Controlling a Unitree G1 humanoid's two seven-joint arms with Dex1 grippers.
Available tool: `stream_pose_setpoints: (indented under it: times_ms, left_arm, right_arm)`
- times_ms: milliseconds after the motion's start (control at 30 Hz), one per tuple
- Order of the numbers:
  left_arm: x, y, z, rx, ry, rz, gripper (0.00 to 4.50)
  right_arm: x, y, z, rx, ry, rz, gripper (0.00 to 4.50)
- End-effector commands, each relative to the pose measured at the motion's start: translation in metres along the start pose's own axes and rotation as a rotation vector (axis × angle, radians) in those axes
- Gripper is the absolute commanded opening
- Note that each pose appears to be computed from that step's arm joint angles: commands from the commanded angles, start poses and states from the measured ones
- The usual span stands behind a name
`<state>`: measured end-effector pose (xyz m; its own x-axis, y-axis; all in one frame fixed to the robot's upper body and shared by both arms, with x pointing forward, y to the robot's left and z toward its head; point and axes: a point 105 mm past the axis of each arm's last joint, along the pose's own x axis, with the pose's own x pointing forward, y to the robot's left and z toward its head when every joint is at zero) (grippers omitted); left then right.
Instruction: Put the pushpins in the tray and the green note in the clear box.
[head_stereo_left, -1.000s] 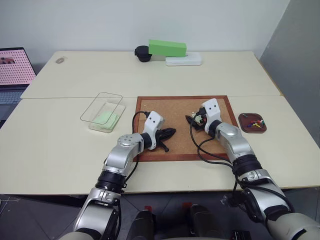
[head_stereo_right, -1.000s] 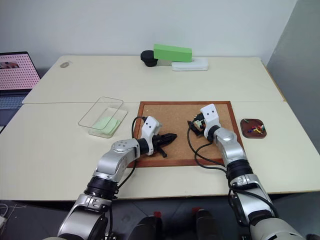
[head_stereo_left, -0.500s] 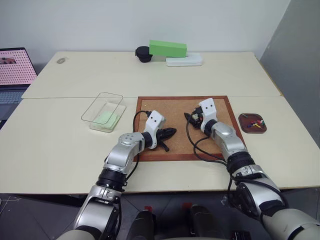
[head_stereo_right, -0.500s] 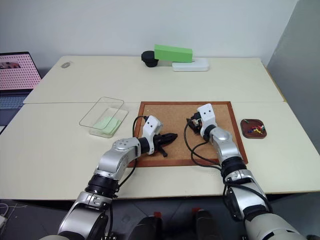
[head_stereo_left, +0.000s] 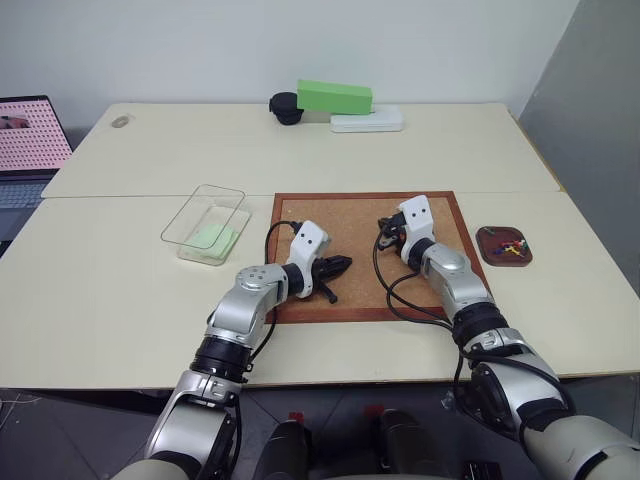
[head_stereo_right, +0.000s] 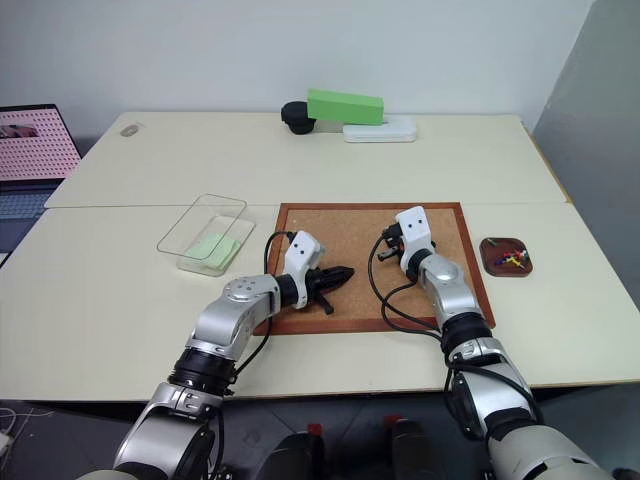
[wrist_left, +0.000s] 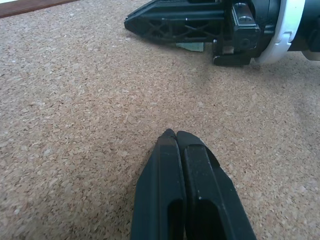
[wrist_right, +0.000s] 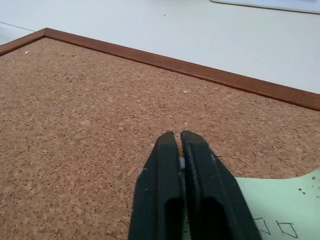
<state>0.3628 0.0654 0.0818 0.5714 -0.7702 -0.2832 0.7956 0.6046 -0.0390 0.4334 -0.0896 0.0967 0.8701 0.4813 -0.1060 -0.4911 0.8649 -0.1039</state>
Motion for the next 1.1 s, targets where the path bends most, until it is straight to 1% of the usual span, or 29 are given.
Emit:
stream_pose_setpoints:
  times_ms: [33,133,200,500,700,767,867,967,1033,1100]
  left_arm:
    - [-0.001,-0.002,-0.018,-0.013,0.063,0.0,0.0]
    - [0.001,-0.004,-0.017,-0.016,0.06,-0.006,0.0]
    - [0.001,-0.005,-0.016,-0.018,0.056,-0.01,0.0]
    - [0.004,-0.005,-0.017,-0.028,0.054,-0.01,0.0]
    - [0.006,-0.007,-0.017,-0.032,0.052,-0.02,0.0]
    - [0.006,-0.007,-0.016,-0.039,0.045,-0.02,0.0]
    - [0.007,-0.004,-0.006,-0.076,0.011,-0.017,0.0]
    - [0.007,-0.002,0.007,-0.106,-0.029,-0.024,0.0]
    - [0.006,-0.002,0.019,-0.123,-0.066,-0.036,0.0]
    - [0.005,-0.005,0.034,-0.156,-0.119,-0.065,0.0]
  right_arm:
    - [-0.001,0.0,0.028,-0.085,-0.108,0.004,0.06]
    - [-0.005,0.003,0.044,-0.132,-0.163,0.01,0.06]
    - [-0.009,0.004,0.05,-0.177,-0.178,0.018,0.06]
    - [-0.027,0.005,0.062,-0.295,-0.196,0.027,0.06]
    - [-0.046,-0.005,0.051,-0.626,-0.114,0.056,0.06]
    - [-0.051,-0.008,0.048,-0.694,-0.095,0.066,0.06]
    - [-0.058,-0.009,0.044,-0.752,-0.084,0.082,0.06]
    - [-0.062,-0.014,0.046,-0.697,-0.092,0.062,0.06]
    - [-0.063,-0.016,0.053,-0.68,-0.116,0.041,0.06]
    - [-0.063,-0.016,0.066,-0.65,-0.159,0.016,0.06]
